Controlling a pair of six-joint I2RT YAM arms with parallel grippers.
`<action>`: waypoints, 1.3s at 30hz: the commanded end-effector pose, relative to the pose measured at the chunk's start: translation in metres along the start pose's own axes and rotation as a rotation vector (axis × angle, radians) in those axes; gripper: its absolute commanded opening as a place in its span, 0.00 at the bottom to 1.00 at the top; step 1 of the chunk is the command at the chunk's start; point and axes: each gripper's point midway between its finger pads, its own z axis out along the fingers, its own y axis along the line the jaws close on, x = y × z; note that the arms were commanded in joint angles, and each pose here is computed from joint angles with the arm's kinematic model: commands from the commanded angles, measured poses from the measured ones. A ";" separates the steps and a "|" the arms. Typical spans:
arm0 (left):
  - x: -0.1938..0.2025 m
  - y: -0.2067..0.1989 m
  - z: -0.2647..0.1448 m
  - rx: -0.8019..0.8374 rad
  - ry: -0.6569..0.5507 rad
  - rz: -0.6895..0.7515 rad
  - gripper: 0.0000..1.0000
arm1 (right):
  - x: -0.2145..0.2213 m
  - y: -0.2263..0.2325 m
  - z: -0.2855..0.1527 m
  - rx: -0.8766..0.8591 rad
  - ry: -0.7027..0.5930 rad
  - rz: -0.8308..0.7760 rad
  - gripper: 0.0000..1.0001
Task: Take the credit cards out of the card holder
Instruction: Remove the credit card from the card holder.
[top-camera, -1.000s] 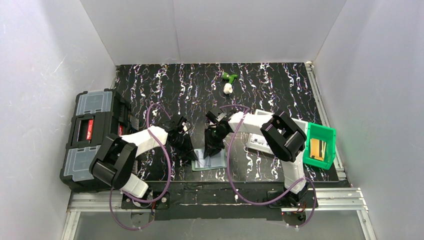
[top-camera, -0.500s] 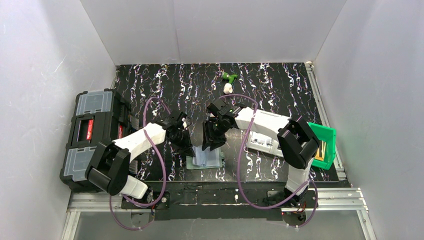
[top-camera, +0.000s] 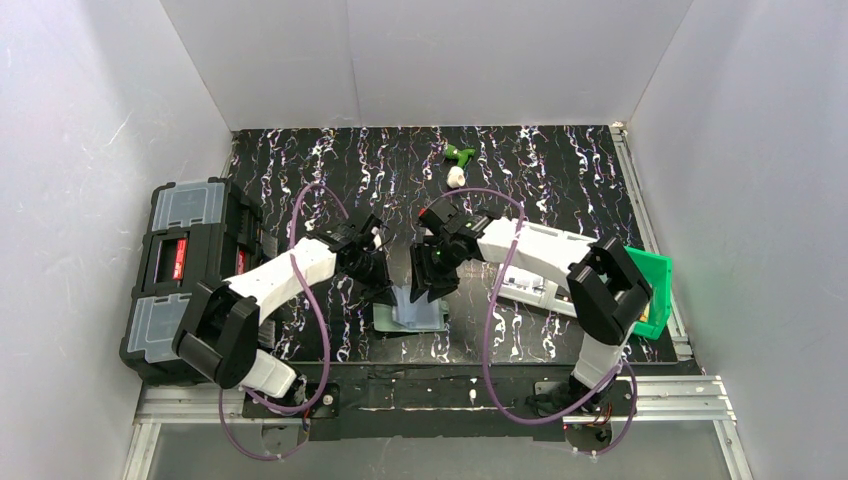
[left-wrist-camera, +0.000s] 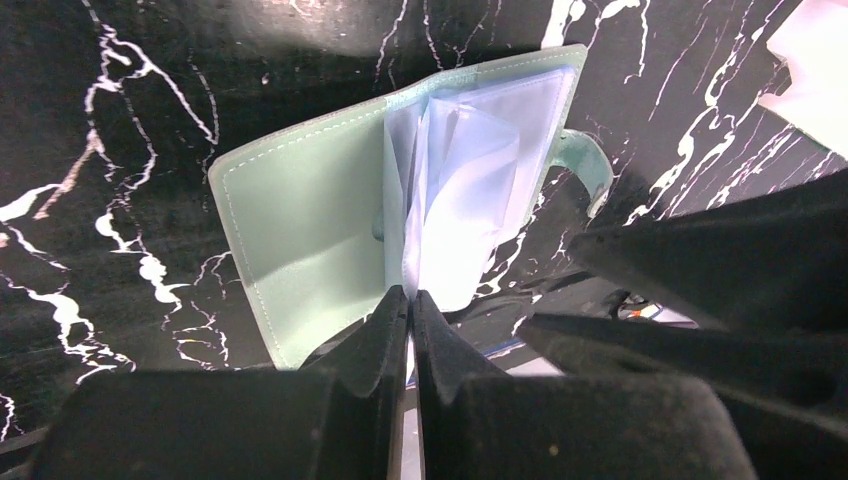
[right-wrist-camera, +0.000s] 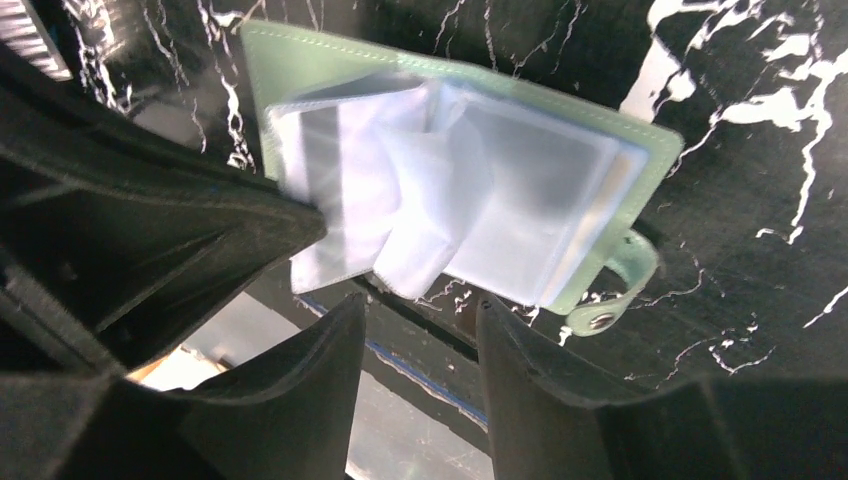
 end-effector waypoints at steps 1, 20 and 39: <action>-0.001 -0.012 0.000 -0.008 0.012 -0.018 0.00 | 0.003 0.023 -0.012 -0.109 -0.068 -0.056 0.52; -0.002 -0.016 0.003 -0.114 0.005 0.043 0.00 | 0.003 -0.052 0.012 0.182 -0.071 0.089 0.51; 0.003 -0.033 0.001 -0.087 0.006 0.120 0.11 | 0.013 -0.063 0.030 0.139 0.009 0.134 0.34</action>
